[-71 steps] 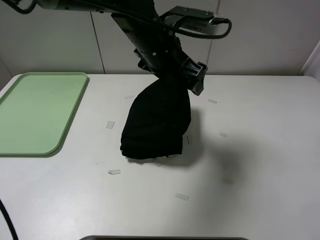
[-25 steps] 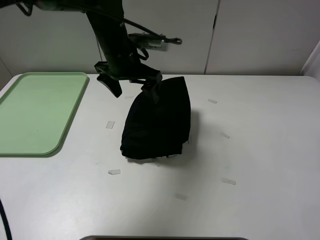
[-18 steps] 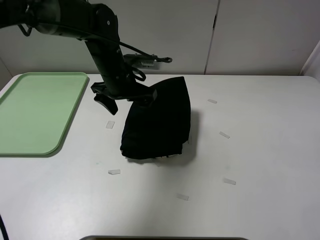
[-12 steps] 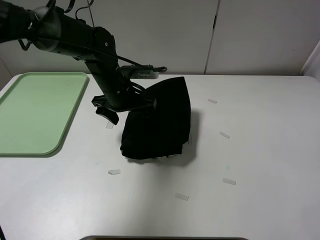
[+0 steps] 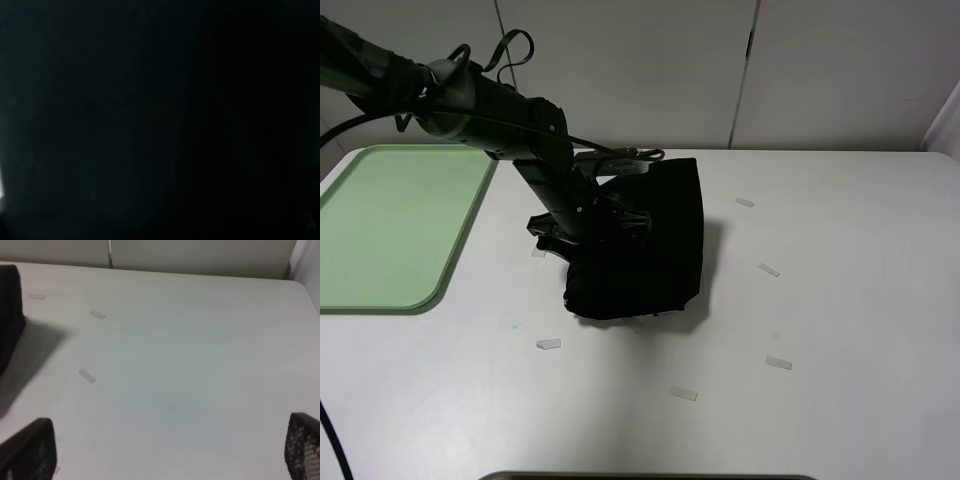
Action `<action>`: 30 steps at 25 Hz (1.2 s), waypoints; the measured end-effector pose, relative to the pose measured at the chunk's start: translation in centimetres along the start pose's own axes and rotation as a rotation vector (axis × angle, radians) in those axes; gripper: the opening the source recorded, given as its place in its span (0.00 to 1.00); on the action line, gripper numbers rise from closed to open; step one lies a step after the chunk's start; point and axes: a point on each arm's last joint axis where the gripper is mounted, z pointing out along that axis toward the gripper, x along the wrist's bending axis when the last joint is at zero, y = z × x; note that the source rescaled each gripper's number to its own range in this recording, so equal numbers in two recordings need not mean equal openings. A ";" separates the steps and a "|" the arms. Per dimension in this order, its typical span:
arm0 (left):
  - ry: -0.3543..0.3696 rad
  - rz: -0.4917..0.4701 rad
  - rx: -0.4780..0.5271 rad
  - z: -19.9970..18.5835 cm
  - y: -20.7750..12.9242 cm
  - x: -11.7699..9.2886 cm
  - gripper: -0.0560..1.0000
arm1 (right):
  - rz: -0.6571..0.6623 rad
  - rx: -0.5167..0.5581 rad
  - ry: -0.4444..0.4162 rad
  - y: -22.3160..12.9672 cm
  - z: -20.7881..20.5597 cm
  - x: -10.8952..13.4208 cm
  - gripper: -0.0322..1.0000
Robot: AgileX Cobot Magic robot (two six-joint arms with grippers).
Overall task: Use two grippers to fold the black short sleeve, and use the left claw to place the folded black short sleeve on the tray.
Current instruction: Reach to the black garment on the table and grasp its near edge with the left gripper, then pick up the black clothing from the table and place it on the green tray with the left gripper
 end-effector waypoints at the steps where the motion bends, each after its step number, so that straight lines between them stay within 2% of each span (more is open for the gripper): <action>1: -0.001 0.002 -0.002 0.2 -0.1 -0.1 0.99 | 0.000 0.000 0.000 0.0 0.0 0.0 1.00; 5: -0.006 0.007 -0.001 0.4 -0.2 -0.5 0.92 | 0.000 0.000 0.000 0.0 0.0 0.0 1.00; 11: -0.007 0.011 -0.003 0.4 -0.2 -0.6 0.62 | 0.000 0.000 0.000 0.0 0.0 0.0 1.00; 13: -0.007 0.021 -0.002 0.4 -0.3 -0.6 0.55 | 0.000 0.000 0.000 0.0 0.0 0.0 1.00; 19: 0.012 0.064 0.025 -0.6 -0.4 -0.5 0.50 | 0.000 0.000 0.000 0.0 0.0 0.0 1.00; 22: 0.046 0.102 0.057 -1.9 -0.4 0.1 0.50 | 0.000 0.000 0.000 0.0 0.0 0.0 1.00; 26: 0.111 0.139 0.085 -4.3 0.0 1.9 0.49 | 0.000 0.000 0.000 0.0 0.0 0.0 1.00; 30: 0.180 0.150 0.102 -6.2 0.6 4.7 0.49 | 0.000 0.000 0.000 0.0 0.0 0.0 1.00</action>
